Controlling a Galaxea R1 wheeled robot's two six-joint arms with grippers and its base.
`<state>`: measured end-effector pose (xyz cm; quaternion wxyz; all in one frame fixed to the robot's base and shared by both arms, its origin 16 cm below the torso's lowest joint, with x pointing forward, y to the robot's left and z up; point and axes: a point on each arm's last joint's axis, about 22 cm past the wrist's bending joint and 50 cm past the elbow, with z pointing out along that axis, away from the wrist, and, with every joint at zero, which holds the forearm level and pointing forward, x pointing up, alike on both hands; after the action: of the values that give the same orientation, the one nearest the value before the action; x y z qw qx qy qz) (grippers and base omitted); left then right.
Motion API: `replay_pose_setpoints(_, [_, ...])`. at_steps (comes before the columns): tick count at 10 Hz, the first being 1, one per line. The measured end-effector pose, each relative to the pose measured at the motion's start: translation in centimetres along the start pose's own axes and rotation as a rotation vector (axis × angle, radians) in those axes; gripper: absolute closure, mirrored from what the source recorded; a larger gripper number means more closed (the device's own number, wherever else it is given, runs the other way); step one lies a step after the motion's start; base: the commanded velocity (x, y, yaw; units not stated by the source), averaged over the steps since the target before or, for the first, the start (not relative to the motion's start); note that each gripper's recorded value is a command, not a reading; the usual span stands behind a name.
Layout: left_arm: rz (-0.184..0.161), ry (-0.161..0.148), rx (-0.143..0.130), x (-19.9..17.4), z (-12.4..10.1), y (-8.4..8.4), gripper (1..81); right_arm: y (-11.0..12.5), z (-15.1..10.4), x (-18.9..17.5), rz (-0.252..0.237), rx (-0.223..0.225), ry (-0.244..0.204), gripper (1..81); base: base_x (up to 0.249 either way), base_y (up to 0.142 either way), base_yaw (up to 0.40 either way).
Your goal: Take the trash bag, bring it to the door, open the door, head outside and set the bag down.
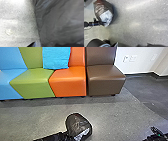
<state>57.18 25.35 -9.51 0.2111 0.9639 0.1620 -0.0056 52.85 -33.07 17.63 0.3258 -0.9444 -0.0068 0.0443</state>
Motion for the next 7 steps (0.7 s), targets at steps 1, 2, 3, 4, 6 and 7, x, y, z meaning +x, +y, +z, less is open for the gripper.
replay_pose_setpoints(1, [0.001,0.023,0.001,0.1,0.2,-0.2,1.0,0.3,0.2,-0.5,0.008,-0.004,-0.011,1.0,0.000,0.000,0.000])
replay_pose_setpoints(2, [0.014,0.043,0.004,-0.2,0.6,-0.7,1.0,0.4,0.2,-0.5,0.008,-0.005,-0.011,1.0,0.000,0.000,0.000])
replay_pose_setpoints(3, [0.015,0.071,0.009,-0.7,1.0,-1.4,1.0,0.4,0.3,-0.5,0.009,-0.005,-0.012,1.0,0.000,0.000,0.000])
replay_pose_setpoints(4, [0.024,0.128,0.015,-0.4,1.4,-2.0,1.0,0.5,0.3,-0.5,0.010,-0.005,-0.012,1.0,0.000,0.000,0.000])
replay_pose_setpoints(6, [0.038,0.296,0.025,2.2,1.0,-2.6,1.0,0.5,0.5,-0.7,0.012,-0.005,-0.016,1.0,0.000,0.000,0.000])
replay_pose_setpoints(7, [0.041,0.331,0.025,2.9,0.8,-2.6,1.0,0.5,0.5,-0.7,0.012,-0.005,-0.016,1.0,0.000,0.000,0.000])
